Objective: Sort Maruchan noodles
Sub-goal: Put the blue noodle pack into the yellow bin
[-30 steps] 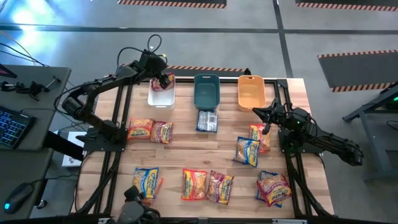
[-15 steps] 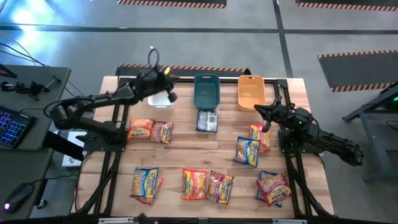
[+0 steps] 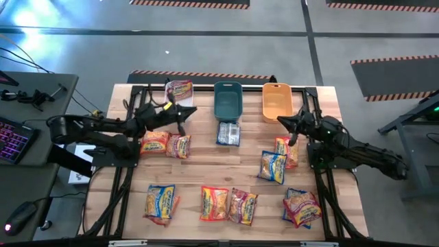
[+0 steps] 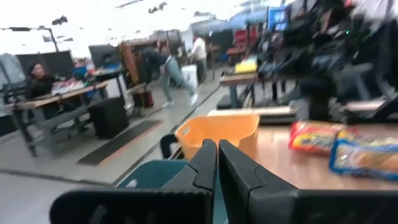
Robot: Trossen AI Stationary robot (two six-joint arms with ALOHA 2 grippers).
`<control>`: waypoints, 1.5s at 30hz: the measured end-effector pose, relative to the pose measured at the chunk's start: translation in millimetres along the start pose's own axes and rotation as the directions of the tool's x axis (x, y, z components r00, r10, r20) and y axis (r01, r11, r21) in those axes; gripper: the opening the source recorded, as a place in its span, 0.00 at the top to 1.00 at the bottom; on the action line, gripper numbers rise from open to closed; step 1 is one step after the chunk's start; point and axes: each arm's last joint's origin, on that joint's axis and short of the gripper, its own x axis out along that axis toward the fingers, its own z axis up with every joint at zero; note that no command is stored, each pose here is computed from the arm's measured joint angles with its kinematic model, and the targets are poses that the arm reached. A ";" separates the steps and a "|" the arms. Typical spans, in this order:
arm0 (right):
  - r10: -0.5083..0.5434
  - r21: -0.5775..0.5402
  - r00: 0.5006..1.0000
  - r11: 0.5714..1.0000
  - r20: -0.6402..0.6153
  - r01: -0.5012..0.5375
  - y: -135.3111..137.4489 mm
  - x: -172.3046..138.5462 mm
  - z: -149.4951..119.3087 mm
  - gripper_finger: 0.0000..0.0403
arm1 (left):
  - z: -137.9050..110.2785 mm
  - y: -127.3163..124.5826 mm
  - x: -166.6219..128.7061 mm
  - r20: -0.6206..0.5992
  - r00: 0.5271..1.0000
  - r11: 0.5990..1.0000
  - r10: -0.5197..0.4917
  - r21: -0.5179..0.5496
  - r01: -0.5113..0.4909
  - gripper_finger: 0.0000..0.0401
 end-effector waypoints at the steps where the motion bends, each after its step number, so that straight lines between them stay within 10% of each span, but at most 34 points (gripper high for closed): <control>1: -0.001 0.031 0.999 1.000 -0.045 0.002 1.3 2.2 0.2 0.99 | -1.5 -0.5 -2.4 0.015 1.000 1.000 0.000 -0.009 0.000 0.99; 13: 0.111 0.371 0.809 0.918 -0.577 0.138 45.3 23.5 25.8 0.99 | 7.2 3.0 -4.9 0.125 0.992 1.000 0.031 -0.004 -0.031 0.99; 20: 0.209 0.549 0.687 0.772 -0.696 0.320 85.9 19.1 22.0 0.97 | 6.2 8.4 -5.4 0.119 0.991 0.998 0.058 -0.001 -0.058 0.99; 37: 0.114 0.367 0.357 0.467 -0.927 0.805 125.3 -22.5 -22.2 0.41 | 5.3 8.8 -5.3 0.110 0.992 0.998 0.059 -0.019 -0.057 0.99; 45: 0.013 0.413 0.452 0.432 -0.892 0.802 128.4 -23.5 -26.5 0.31 | 5.2 8.7 -5.2 0.109 0.992 0.998 0.058 -0.021 -0.056 0.99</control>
